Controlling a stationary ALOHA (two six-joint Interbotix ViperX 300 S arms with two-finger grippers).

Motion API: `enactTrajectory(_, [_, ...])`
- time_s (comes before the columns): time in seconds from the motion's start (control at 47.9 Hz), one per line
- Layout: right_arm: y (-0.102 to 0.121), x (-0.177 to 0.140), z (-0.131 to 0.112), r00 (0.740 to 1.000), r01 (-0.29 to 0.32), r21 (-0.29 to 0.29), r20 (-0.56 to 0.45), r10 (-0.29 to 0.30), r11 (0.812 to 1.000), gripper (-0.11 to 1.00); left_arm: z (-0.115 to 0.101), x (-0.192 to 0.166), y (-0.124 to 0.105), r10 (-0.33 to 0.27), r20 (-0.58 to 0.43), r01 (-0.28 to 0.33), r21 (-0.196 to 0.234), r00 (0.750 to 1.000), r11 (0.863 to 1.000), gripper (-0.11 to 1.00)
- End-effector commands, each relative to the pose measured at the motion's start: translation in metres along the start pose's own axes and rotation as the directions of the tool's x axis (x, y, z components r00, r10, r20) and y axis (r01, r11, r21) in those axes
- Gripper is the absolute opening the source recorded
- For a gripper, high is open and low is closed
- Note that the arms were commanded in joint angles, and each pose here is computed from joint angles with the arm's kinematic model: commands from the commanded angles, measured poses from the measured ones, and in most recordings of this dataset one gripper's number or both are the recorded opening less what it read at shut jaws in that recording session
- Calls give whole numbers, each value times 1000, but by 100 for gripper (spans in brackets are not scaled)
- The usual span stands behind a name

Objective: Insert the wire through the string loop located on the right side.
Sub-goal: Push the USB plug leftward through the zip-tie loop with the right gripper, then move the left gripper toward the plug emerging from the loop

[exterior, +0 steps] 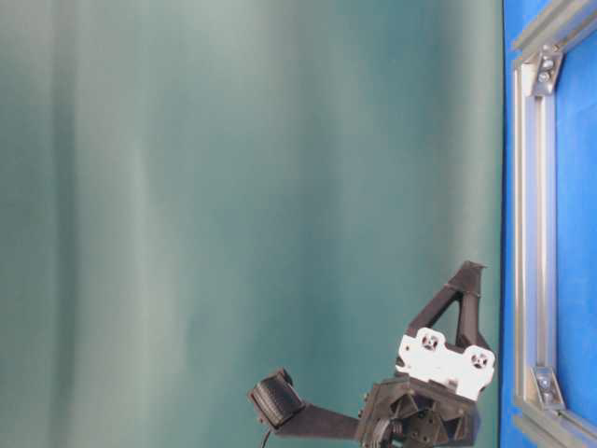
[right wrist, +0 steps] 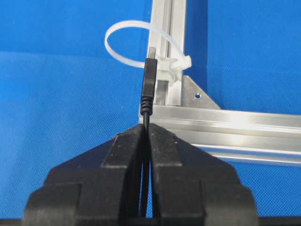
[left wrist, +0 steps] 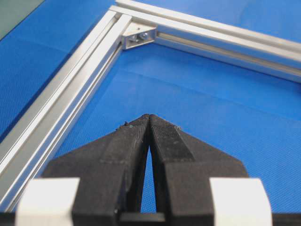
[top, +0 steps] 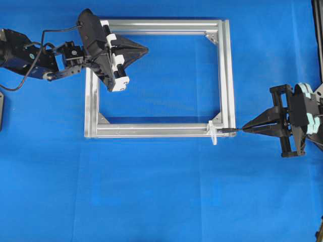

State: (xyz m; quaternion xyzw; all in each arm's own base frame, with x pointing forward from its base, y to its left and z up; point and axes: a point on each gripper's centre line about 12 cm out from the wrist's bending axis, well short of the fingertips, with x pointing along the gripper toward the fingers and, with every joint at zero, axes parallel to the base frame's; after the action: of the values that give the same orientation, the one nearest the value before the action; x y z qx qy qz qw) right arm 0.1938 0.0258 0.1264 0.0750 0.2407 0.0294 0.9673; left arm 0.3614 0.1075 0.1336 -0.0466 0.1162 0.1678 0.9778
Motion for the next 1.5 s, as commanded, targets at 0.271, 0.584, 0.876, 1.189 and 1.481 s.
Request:
enactTrajectory(0.271, [3,23,13,1000,3,-9,28,-2,1000,-4,17,-1,-2,-6,55,6,-1,998,1000,0])
enactTrajectory(0.584, [5,53,23,999,10,-11,47,-10,1000,-4,17,-1,-2,-7,55,7,0,998,1000,0])
enactTrajectory(0.876, [6,60,26,999,13,-9,44,-13,1000,-4,17,-1,-4,-10,55,10,-2,998,1000,0])
enactTrajectory(1.189, [6,60,26,999,13,-9,46,-12,1000,-4,16,-1,-12,-31,53,31,1,998,1000,0])
enactTrajectory(1.481, [6,60,26,999,13,-9,46,-12,1000,-4,8,-9,-57,-150,31,149,10,988,989,0])
